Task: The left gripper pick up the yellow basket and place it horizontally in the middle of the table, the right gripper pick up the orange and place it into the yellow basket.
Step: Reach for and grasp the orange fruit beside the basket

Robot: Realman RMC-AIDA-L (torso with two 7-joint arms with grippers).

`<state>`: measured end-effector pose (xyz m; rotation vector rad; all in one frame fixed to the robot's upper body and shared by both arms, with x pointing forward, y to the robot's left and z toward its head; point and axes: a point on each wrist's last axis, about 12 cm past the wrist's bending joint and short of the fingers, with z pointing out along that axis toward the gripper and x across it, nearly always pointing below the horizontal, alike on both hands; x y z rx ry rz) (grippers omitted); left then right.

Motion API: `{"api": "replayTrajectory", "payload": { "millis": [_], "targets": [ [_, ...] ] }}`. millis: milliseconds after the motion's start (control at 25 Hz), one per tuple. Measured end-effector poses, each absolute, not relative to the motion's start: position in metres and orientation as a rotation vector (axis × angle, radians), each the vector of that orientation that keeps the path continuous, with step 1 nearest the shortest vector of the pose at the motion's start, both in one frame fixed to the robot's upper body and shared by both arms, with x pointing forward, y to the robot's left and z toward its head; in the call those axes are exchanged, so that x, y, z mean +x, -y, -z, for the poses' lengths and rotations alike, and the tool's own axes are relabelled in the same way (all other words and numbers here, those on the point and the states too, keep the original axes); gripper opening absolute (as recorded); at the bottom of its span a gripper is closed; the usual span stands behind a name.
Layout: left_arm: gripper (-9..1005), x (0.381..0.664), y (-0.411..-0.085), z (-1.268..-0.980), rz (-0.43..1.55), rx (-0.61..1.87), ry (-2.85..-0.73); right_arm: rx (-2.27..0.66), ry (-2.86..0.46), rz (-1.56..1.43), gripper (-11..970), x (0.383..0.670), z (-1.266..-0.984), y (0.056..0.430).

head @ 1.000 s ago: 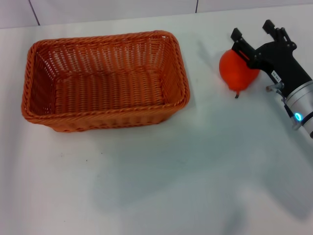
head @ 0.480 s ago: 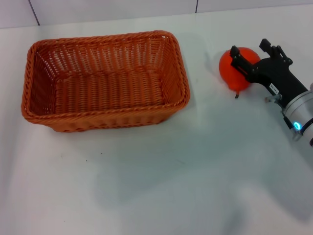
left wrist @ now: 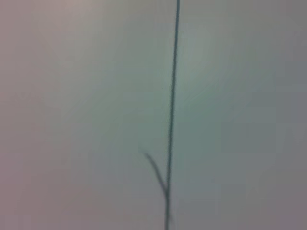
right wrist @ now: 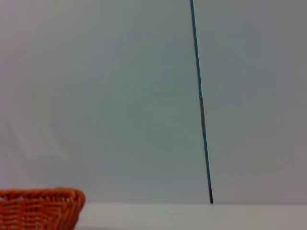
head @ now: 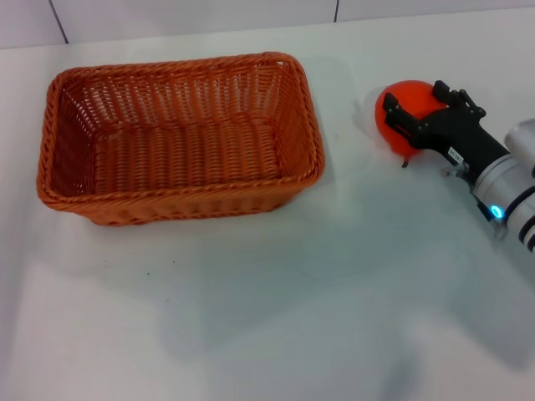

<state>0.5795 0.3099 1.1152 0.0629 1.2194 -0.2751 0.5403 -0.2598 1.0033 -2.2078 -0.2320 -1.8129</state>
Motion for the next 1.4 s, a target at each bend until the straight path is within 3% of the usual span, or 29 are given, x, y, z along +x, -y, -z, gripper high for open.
{"api": "replayTrajectory", "payload": {
  "millis": [720,960,1160,1400],
  "targets": [
    [876,0.565,-0.341,-1.093,0.058,-0.035,-1.269,-2.341,0.086,1.778,894,0.555,-1.001,0.273],
    [877,0.565,-0.341,-1.092,0.058,-0.037,-1.270,-2.350,0.043,1.785,729,0.555,-1.000,0.278],
    [877,0.565,-0.341,-1.092,0.057,-0.037,-1.270,-2.344,0.041,1.792,508,0.554,-1.001,0.278],
    [876,0.565,-0.342,-1.090,0.048,-0.042,-1.288,-2.199,0.056,1.893,472,0.550,-1.011,0.273]
  ]
}}
